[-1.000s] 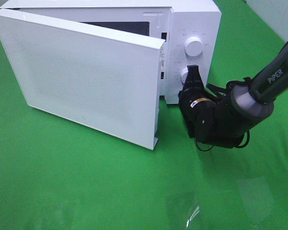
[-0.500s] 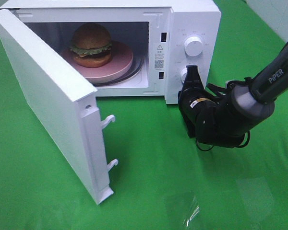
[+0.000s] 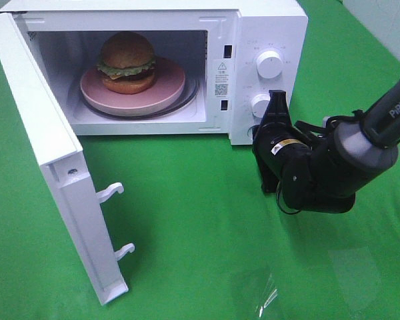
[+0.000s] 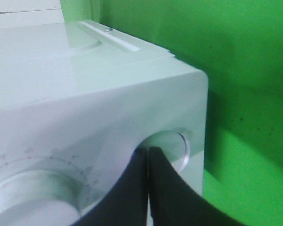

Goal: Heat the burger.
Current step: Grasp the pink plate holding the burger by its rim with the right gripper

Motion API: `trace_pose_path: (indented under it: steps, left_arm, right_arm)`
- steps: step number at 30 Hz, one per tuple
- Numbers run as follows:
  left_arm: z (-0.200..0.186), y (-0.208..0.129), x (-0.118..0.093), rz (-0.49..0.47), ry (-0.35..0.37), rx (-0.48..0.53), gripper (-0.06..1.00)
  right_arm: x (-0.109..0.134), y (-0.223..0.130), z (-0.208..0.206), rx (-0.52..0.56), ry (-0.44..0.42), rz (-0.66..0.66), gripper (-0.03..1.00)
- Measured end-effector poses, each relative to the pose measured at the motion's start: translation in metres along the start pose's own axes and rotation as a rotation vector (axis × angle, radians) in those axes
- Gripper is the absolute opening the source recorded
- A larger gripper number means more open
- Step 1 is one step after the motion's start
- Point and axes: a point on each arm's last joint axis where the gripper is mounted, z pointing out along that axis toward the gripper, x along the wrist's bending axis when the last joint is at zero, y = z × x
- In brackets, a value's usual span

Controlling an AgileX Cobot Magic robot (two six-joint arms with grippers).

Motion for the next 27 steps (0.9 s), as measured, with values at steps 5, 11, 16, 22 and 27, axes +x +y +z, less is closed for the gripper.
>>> trace_pose_path:
  steps: [5, 11, 16, 22, 27]
  left_arm:
    - [0.000, 0.000, 0.000, 0.000, 0.000, 0.000, 0.98]
    - [0.000, 0.000, 0.000, 0.000, 0.001, 0.000, 0.98]
    - [0.000, 0.000, 0.000, 0.000, 0.001, 0.000, 0.98]
    - [0.000, 0.000, 0.000, 0.000, 0.001, 0.000, 0.98]
    - [0.000, 0.000, 0.000, 0.000, 0.001, 0.000, 0.98]
  right_arm:
    - [0.011, -0.006, -0.014, 0.032, 0.064, 0.001, 0.02]
    - [0.014, -0.002, -0.042, 0.100, 0.026, -0.031, 0.04]
    - [0.023, 0.008, -0.068, 0.113, -0.002, -0.089, 0.05]
    - [0.038, 0.012, -0.086, 0.136, -0.017, -0.218, 0.07]
    - [0.060, 0.012, -0.104, 0.202, -0.050, -0.451, 0.09]
